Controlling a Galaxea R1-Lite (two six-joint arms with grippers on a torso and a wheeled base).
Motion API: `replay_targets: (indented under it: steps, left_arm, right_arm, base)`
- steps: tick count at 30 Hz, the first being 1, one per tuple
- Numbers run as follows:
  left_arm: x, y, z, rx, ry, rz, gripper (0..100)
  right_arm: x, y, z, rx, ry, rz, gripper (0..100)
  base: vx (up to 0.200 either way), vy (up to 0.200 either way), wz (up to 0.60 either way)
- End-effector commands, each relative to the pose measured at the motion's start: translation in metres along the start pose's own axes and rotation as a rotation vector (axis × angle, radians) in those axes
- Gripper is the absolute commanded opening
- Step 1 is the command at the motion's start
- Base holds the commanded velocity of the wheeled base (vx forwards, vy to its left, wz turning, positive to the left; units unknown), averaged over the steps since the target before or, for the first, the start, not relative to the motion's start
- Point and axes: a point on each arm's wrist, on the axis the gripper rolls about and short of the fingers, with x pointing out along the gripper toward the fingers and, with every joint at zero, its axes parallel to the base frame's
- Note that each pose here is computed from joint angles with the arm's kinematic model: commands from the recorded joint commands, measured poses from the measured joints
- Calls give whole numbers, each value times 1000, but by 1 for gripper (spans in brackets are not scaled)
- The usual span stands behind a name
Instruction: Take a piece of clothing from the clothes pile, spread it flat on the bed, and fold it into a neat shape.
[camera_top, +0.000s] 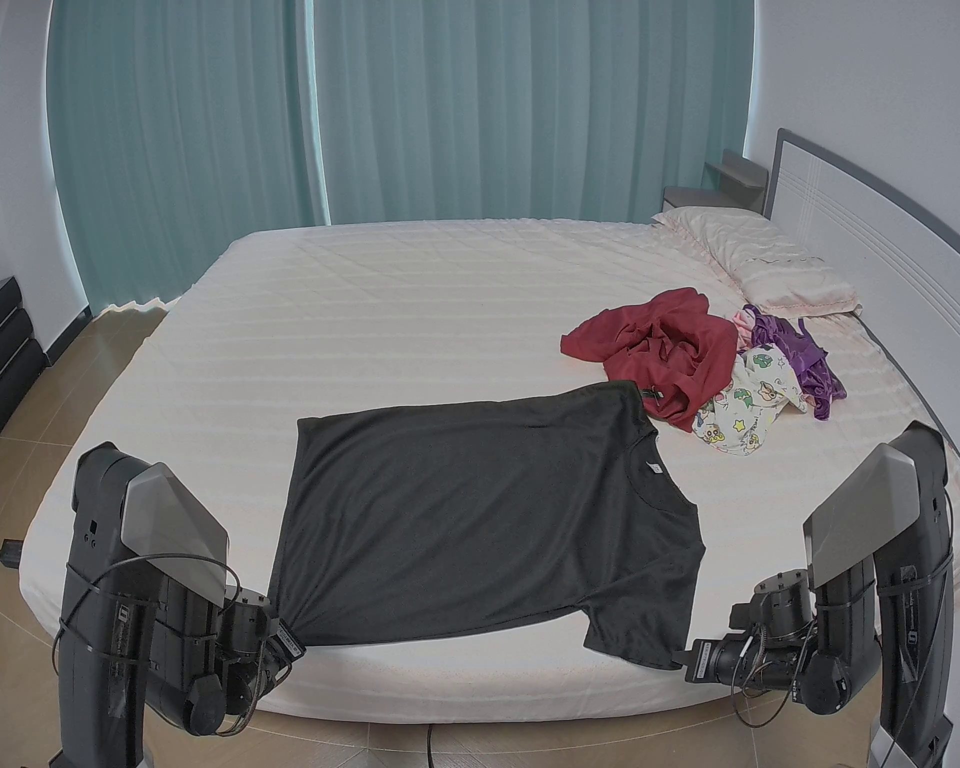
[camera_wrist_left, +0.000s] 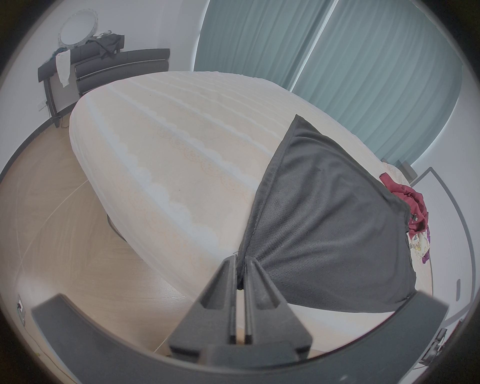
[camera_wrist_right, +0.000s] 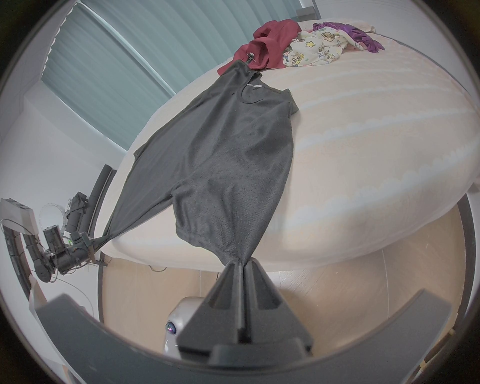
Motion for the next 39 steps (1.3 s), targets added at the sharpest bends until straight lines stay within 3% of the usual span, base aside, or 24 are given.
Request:
replay_targets:
  steps: [1,12,19,24,29,34,39]
  left_arm:
    - [0,-1,1,-6,-15,-7,0]
    - [-10,2,3,-2,-2,-5,0]
    - [-28,-2,15,-6,-20,-50,0]
    - [-39,0,20,62,-7,-74,0]
    - [-47,7,16,185,24,-54,0]
    - [-46,9,13,214,38,-36,0]
    - [-52,13,4,264,128,18,0]
  right_arm:
    - [-25,-2,3,20,0,29,0]
    - [-35,-7,0,13,45,2,0]
    - [-50,-14,-2,-50,128,-56,0]
    - [-61,-14,0,-50,144,-73,0]
    - [-66,-14,-8,-91,233,-93,0]
    - [-69,-14,-8,-91,240,-97,0]
    - [-80,-11,-6,-90,237,-95,0]
  base:
    - [0,0,0]
    - [0,0,0]
    - [0,0,0]
    - [0,0,0]
    - [0,0,0]
    - [0,0,0]
    - [0,0,0]
